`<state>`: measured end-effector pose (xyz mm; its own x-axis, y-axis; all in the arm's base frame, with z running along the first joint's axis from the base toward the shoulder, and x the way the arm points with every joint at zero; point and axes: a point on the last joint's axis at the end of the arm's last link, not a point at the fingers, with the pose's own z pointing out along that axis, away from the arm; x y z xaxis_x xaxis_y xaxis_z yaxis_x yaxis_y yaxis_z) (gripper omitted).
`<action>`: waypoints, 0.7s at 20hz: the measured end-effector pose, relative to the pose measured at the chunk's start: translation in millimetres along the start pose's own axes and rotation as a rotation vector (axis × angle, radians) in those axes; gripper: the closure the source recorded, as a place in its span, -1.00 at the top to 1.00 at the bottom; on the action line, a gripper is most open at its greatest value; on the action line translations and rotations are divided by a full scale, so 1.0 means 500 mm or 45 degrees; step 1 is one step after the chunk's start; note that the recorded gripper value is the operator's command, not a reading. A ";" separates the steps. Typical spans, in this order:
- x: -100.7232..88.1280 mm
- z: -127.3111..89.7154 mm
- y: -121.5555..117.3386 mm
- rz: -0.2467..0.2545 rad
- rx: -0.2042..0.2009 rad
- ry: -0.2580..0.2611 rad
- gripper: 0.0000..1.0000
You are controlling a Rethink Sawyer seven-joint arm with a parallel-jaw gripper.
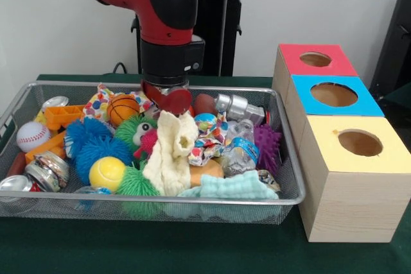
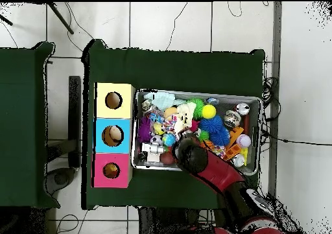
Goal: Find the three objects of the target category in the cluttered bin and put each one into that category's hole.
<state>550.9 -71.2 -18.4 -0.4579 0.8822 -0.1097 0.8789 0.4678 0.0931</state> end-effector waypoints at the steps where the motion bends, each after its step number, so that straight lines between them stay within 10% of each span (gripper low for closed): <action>1: 0.008 -0.005 0.001 0.012 0.004 0.006 -1.00; 14: 0.049 -0.036 0.008 0.078 0.023 0.033 -1.00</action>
<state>540.5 -46.7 -3.0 -0.4062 0.9104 -0.0784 0.9076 0.4119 0.0810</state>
